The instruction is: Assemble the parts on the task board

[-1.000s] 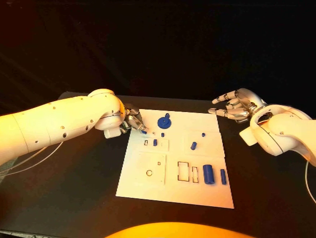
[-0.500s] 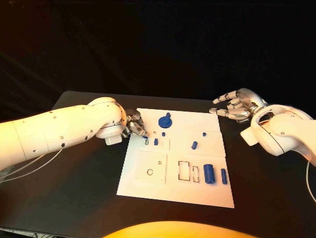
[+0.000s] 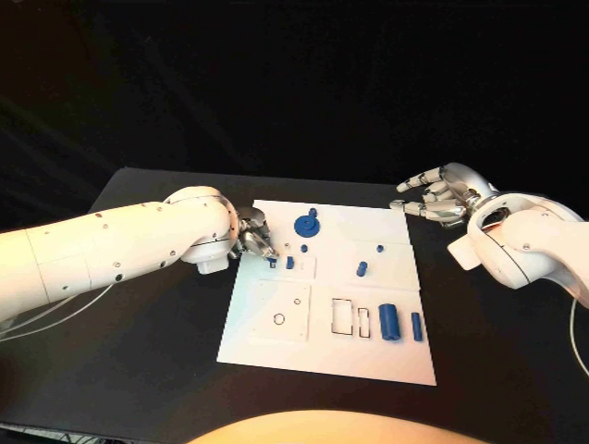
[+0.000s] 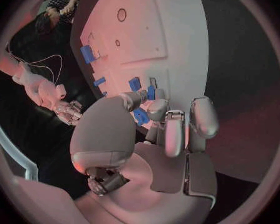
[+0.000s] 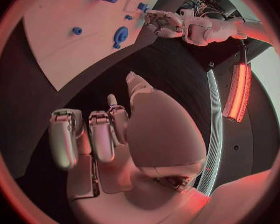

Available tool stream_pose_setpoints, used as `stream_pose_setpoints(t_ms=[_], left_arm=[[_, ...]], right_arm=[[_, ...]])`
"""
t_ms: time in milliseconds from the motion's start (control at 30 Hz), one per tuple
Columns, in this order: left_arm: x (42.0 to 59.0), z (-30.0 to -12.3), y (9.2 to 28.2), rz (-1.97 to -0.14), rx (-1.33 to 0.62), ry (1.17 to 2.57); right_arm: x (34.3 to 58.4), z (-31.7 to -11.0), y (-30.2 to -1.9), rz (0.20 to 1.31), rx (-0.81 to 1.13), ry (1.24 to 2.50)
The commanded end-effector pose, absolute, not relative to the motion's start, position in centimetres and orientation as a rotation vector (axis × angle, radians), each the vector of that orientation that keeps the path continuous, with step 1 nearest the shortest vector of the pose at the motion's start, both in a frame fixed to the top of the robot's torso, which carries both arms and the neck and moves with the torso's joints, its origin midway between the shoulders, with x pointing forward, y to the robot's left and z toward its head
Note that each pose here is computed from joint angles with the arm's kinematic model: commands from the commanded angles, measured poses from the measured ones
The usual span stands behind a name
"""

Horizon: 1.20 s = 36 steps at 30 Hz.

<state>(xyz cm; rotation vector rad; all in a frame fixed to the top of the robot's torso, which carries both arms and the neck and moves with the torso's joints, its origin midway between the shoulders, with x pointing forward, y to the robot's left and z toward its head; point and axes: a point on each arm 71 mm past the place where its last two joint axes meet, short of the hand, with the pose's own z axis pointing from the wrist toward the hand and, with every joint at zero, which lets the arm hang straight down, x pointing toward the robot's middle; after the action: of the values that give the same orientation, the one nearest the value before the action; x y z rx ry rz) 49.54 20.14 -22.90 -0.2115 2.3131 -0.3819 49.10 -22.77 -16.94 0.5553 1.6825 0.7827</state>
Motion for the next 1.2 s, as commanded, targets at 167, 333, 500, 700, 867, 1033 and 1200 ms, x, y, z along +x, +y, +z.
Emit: stream_pose_setpoints(t_ms=[167,333,500,700,867,1033,1200], left_arm=[[49.16,-23.06,19.78,-0.355,-0.123,2.342],[49.07,-23.11,19.72,-0.344,-0.102,2.347],[49.05,-23.12,19.60,-0.339,-0.090,2.347],[49.01,-23.16,19.49,-0.336,-0.079,2.349],[48.97,-23.20,19.49,-0.333,-0.074,2.352],[48.95,-23.22,19.43,-0.333,-0.070,2.354],[48.96,-23.25,19.38,-0.332,-0.067,2.356]], right_arm=[[49.03,-16.92,-22.62,0.791,0.528,1.688],[49.02,-16.92,-22.62,0.791,0.528,1.688],[49.01,-16.91,-22.63,0.791,0.528,1.688],[49.00,-16.91,-22.62,0.792,0.528,1.688],[49.01,-16.91,-22.64,0.791,0.527,1.688],[49.00,-16.91,-22.63,0.791,0.527,1.688],[48.99,-16.90,-22.63,0.792,0.527,1.687]])
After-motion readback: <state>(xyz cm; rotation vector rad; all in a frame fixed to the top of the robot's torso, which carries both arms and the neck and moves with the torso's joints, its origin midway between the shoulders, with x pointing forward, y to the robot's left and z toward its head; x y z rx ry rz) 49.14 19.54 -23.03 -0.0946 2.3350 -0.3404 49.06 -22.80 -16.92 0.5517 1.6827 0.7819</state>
